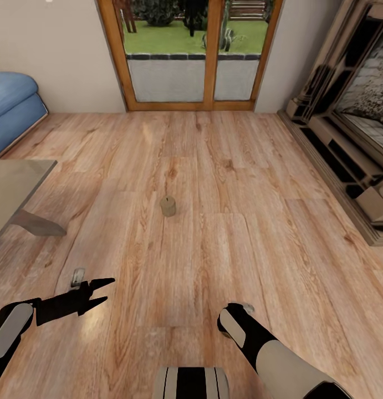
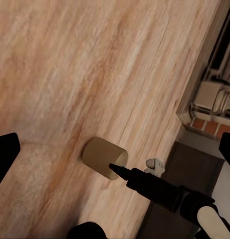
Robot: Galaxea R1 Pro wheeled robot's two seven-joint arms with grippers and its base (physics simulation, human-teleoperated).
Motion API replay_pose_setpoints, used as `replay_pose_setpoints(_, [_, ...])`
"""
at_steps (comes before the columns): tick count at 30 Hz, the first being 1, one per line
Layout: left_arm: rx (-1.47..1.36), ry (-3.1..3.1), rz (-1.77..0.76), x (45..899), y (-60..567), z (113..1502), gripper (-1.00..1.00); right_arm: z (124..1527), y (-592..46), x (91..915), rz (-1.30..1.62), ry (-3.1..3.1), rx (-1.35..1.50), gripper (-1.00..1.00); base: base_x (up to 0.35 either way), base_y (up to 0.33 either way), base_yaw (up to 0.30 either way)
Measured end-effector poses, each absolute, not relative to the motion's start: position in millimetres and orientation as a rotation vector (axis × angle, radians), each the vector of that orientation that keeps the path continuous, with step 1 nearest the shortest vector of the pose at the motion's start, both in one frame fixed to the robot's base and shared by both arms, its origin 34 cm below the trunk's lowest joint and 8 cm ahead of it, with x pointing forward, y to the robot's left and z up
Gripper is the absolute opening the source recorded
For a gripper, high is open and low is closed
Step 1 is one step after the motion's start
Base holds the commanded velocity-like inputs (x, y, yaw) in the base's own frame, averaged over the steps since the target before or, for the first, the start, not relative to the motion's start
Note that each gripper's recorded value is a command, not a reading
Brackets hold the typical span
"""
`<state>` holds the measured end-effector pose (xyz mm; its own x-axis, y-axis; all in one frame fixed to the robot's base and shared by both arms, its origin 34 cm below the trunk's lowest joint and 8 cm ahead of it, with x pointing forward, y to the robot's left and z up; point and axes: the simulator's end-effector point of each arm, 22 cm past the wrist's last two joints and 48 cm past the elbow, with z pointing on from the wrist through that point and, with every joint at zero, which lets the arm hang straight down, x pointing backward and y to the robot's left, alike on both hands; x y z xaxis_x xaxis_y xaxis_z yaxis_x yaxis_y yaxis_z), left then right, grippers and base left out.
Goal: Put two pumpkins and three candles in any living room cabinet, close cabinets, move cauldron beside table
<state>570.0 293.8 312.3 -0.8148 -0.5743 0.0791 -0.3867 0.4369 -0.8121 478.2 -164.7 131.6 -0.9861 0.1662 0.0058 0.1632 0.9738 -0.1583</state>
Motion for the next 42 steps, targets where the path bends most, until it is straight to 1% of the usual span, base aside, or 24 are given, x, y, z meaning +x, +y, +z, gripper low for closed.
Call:
replay_pose_setpoints(10, [-0.806, 2.451, -1.320, 577.1, 293.7, 333.0, 1.00, 149.9, -163.5, 495.2, 0.239, -3.148, -0.268, -1.00, 0.000, 0.000, 0.000])
replay_pose_setpoints(15, [-0.788, 2.464, -1.285, 577.4, 296.6, 337.4, 1.00, 162.2, -150.4, 512.4, 0.158, -3.196, -0.283, -1.00, 0.000, 0.000, 0.000])
replay_pose_setpoints(17, [-0.776, 2.508, -1.218, 573.6, 302.1, 331.2, 1.00, 171.2, -143.7, 525.9, 0.117, -3.232, -0.286, -1.00, 0.000, 0.000, 0.000])
replay_pose_setpoints(21, [-0.735, 2.658, -0.967, 560.7, 320.1, 307.9, 1.00, 197.4, -128.7, 558.4, 0.030, -3.315, -0.299, -1.00, 0.000, 0.000, 0.000])
replay_pose_setpoints(25, [-0.672, 2.761, -0.763, 555.7, 312.8, 296.8, 1.00, 237.8, -107.2, 591.7, -0.078, -3.373, -0.233, -1.00, 0.000, 0.000, 0.000])
replay_pose_setpoints(31, [-0.625, 2.829, -0.500, 555.6, 308.7, 296.1, 1.00, 276.0, -90.8, 614.9, -0.170, -3.437, -0.214, -1.00, 0.000, 0.000, 0.000])
replay_pose_setpoints(40, [-0.604, 2.799, -0.488, 563.0, 308.7, 315.1, 1.00, 304.5, -78.8, 619.5, -0.192, -3.452, -0.157, -1.00, 0.000, 0.000, 0.000])
replay_pose_setpoints(42, [-0.601, 2.793, -0.489, 564.4, 308.6, 319.1, 1.00, 312.2, -81.9, 621.7, -0.139, -3.465, -0.148, -1.00, 0.000, 0.000, 0.000])
